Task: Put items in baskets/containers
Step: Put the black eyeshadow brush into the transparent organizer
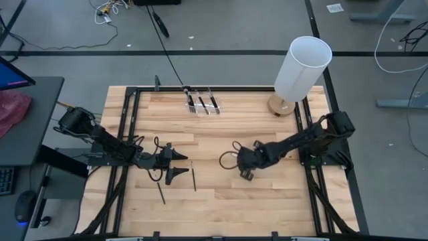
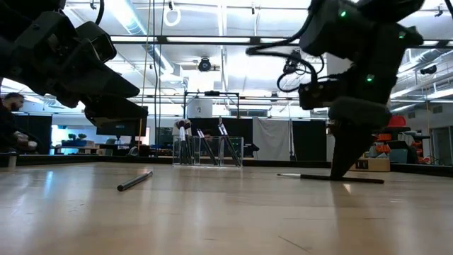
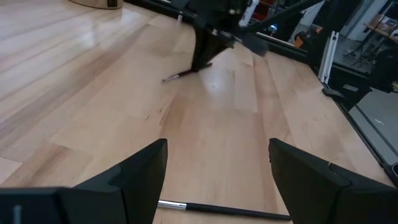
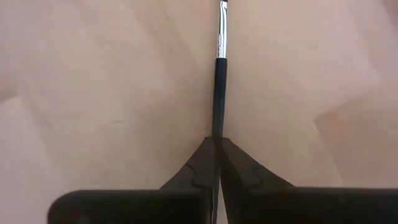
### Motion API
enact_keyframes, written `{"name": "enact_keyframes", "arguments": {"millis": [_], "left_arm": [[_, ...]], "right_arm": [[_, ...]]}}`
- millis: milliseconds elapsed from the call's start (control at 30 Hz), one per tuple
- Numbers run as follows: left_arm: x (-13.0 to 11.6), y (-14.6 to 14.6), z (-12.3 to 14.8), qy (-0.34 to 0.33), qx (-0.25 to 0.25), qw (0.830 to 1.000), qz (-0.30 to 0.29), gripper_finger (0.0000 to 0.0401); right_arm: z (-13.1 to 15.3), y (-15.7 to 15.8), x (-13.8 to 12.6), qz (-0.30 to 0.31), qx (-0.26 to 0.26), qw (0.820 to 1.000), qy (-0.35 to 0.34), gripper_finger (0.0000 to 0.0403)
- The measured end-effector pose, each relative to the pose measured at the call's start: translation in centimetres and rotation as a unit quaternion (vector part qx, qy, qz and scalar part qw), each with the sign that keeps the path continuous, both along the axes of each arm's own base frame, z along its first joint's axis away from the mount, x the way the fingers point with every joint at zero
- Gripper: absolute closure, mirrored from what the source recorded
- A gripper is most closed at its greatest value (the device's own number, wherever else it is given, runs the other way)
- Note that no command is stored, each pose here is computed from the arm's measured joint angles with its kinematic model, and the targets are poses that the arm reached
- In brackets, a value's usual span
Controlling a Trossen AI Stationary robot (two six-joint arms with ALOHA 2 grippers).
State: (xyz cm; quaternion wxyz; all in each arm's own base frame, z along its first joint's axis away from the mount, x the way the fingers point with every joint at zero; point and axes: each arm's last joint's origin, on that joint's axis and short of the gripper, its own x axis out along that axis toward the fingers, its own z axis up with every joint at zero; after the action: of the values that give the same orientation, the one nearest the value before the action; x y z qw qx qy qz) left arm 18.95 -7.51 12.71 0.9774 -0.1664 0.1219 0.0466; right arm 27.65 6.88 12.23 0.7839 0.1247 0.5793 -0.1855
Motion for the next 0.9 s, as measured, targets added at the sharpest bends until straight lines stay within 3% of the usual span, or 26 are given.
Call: {"name": "enact_keyframes", "arguments": {"millis": [433,633,767,900], "left_arm": [[0.0,0.1,0.0,0.0,0.0,1.0,0.001,0.012],[0.0,0.1,0.0,0.0,0.0,1.0,0.001,0.012],[0.0,0.1,0.0,0.0,0.002,1.0,0.001,0.012],[0.0,0.1,0.0,0.0,0.002,1.0,0.001,0.012]], "right_arm": [[-0.1,0.6,0.3,0.047,-0.036,0.998,-0.036,0.037],[0.6,0.4,0.3,0.062,-0.057,0.995,-0.051,0.0298],[1.0,0.4,1.0,0.086,-0.087,0.988,-0.09,0.0238],[-0.4,0.2,0.9,0.117,-0.092,0.976,-0.159,0.0194]]}}
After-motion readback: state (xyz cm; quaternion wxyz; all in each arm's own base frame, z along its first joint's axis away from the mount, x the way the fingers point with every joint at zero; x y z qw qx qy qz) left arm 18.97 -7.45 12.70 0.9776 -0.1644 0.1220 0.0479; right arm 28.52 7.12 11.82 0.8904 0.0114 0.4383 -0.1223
